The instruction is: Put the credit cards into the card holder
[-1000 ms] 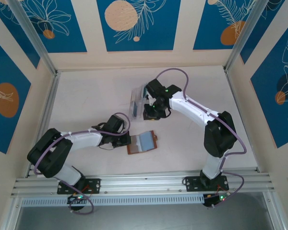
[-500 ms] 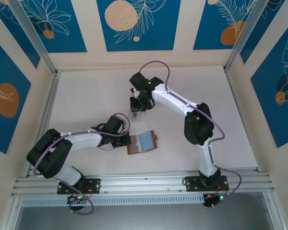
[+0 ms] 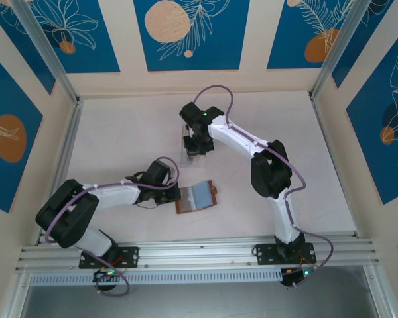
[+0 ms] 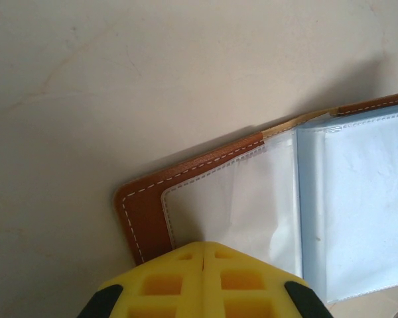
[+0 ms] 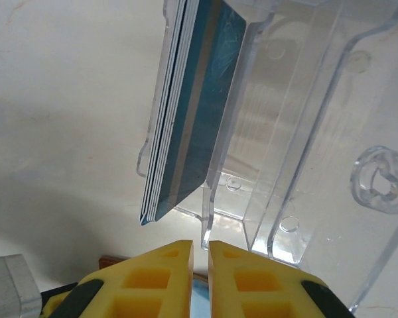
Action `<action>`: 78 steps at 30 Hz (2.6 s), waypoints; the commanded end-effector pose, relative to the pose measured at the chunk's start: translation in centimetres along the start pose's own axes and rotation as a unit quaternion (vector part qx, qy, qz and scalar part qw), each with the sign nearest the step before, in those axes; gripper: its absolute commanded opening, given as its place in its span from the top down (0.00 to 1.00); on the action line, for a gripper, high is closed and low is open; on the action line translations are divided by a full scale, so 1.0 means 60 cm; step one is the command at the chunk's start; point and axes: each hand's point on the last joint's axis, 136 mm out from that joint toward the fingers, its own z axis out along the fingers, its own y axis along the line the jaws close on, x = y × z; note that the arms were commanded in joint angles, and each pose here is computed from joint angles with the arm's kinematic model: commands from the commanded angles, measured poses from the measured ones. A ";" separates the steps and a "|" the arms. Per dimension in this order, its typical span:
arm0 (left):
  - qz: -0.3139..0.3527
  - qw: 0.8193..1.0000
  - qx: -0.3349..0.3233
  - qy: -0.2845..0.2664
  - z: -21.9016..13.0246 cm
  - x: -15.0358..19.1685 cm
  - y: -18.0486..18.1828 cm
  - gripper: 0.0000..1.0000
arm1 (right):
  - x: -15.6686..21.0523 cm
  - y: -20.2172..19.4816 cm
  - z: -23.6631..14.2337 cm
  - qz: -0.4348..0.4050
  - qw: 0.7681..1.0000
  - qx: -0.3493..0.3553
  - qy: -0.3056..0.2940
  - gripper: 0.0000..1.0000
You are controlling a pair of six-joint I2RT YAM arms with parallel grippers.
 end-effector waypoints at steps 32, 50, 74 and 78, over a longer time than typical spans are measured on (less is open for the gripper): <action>-0.015 0.999 -0.040 0.024 0.005 0.035 0.040 1.00 | -0.054 -0.019 -0.028 -0.034 0.999 -0.008 -0.025 0.60; -0.018 0.999 -0.040 0.021 0.005 0.034 0.040 1.00 | -0.044 -0.022 0.028 -0.023 0.999 -0.035 0.016 0.59; -0.021 0.999 -0.040 0.023 0.005 0.035 0.041 1.00 | -0.035 -0.019 0.050 -0.026 0.998 -0.043 0.037 0.60; -0.021 0.999 -0.040 0.022 0.005 0.035 0.041 1.00 | -0.038 -0.011 0.029 -0.026 0.998 -0.058 0.026 0.61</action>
